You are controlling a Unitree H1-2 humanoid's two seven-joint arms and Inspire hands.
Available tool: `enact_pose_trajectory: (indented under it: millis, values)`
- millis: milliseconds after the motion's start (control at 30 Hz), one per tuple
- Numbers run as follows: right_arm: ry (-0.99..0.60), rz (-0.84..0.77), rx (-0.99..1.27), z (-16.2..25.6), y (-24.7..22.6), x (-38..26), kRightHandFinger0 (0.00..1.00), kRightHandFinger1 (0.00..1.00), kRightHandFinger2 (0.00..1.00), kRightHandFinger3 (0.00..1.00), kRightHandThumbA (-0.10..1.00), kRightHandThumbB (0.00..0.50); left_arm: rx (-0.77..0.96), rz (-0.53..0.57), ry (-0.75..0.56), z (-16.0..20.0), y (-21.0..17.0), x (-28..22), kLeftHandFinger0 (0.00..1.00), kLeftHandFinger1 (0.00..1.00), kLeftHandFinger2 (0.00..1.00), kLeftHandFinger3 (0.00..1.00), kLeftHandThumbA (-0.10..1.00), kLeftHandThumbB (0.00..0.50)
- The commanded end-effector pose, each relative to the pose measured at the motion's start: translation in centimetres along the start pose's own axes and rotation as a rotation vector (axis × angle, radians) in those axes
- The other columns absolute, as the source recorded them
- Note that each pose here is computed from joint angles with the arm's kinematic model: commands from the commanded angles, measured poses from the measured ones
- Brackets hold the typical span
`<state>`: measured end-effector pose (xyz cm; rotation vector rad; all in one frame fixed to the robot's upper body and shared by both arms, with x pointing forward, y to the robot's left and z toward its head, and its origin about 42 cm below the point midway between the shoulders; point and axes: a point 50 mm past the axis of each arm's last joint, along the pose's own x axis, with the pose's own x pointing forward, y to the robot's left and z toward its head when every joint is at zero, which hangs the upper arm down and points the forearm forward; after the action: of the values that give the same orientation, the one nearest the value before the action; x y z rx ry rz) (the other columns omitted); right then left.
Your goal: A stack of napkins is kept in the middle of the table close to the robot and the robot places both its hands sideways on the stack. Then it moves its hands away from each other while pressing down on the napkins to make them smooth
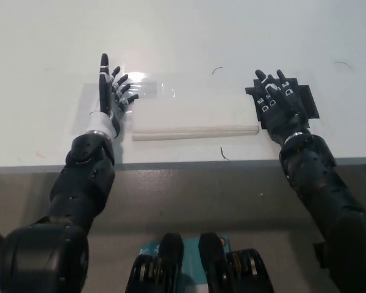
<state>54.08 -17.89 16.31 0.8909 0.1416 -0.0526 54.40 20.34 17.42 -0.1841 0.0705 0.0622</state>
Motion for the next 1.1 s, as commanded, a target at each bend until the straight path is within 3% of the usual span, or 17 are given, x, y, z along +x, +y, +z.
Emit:
enact_pose_trajectory:
  millis: [0,133,167,233,400,433,500,600,700,733,767,800,833,900,1000,1067]
  values:
    - [-0.043,-0.035,-0.032,2.0,-1.7,0.0,1.0,1.0,1.0,1.0,1.0,0.392,0.01,0.014,-0.06,2.3,2.5,0.7,1.0,1.0,1.0,1.0,1.0,0.427]
    - [-0.052,-0.028,-0.041,2.5,-2.2,-0.1,1.0,1.0,1.0,1.0,1.0,0.383,0.026,0.025,-0.063,2.3,4.2,0.6,1.0,1.0,1.0,1.0,1.0,0.425]
    - [-0.082,-0.022,-0.064,3.6,-2.9,-0.1,1.0,1.0,1.0,1.0,1.0,0.397,0.038,0.024,-0.107,2.8,6.0,0.4,1.0,1.0,1.0,1.0,1.0,0.387]
    - [-0.139,0.018,-0.107,5.5,-3.3,-0.1,1.0,1.0,1.0,1.0,1.0,0.444,0.092,0.014,-0.163,3.8,7.9,0.3,1.0,1.0,1.0,1.0,1.0,0.394]
    - [-0.234,0.118,-0.184,7.8,-2.6,0.0,1.0,1.0,1.0,1.0,1.0,0.413,0.175,-0.032,-0.249,5.2,9.1,-0.2,1.0,1.0,1.0,1.0,1.0,0.405]
    - [-0.394,0.233,-0.525,9.5,-1.0,-1.0,1.0,1.0,1.0,1.0,1.0,0.347,0.223,-0.121,-0.343,6.8,9.2,-1.6,1.0,1.0,1.0,1.0,1.0,0.408]
    - [-0.501,0.342,-0.633,10.5,0.9,-3.6,1.0,1.0,1.0,1.0,1.0,0.356,0.243,-0.202,-0.436,8.1,8.2,-3.9,1.0,1.0,1.0,1.0,1.0,0.345]
    - [-0.633,0.472,-0.729,11.6,3.8,-9.0,1.0,1.0,1.0,1.0,1.0,0.362,0.295,-0.292,-0.577,9.8,6.3,-8.5,1.0,1.0,1.0,1.0,1.0,0.356]
    - [-0.724,0.556,-0.768,12.1,5.7,-13.4,1.0,1.0,1.0,1.0,1.0,0.337,0.327,-0.368,-0.692,11.0,5.1,-12.2,1.0,1.0,1.0,1.0,1.0,0.346]
    - [-0.777,0.594,-0.802,12.2,6.5,-16.0,1.0,1.0,1.0,1.0,1.0,0.354,0.328,-0.408,-0.725,11.5,4.6,-14.9,1.0,1.0,1.0,1.0,1.0,0.386]
    - [-0.805,0.606,-0.82,12.2,6.8,-17.3,1.0,1.0,1.0,1.0,1.0,0.356,0.332,-0.425,-0.734,11.7,4.4,-16.3,1.0,1.0,1.0,1.0,1.0,0.393]
    - [-0.828,0.627,-0.823,12.1,7.2,-18.6,1.0,1.0,1.0,1.0,1.0,0.399,0.333,-0.437,-0.773,11.8,4.2,-18.0,1.0,1.0,1.0,1.0,1.0,0.396]
    - [-0.853,0.658,-0.822,11.8,7.4,-20.4,1.0,1.0,1.0,1.0,1.0,0.387,0.313,-0.449,-0.804,11.7,4.0,-19.4,1.0,1.0,1.0,1.0,1.0,0.41]
    - [-0.862,0.686,-0.834,11.3,7.4,-23.4,1.0,1.0,1.0,1.0,1.0,0.428,0.319,-0.468,-0.84,11.3,3.9,-22.1,1.0,1.0,1.0,1.0,1.0,0.415]
    - [-0.871,0.724,-0.846,10.3,6.9,-27.0,1.0,1.0,1.0,1.0,1.0,0.431,0.316,-0.472,-0.868,10.2,4.2,-25.6,1.0,1.0,1.0,1.0,1.0,0.436]
    - [-0.881,0.741,-0.846,9.2,6.3,-29.5,1.0,1.0,1.0,1.0,1.0,0.402,0.303,-0.494,-0.877,9.1,4.7,-28.2,1.0,1.0,1.0,1.0,1.0,0.42]
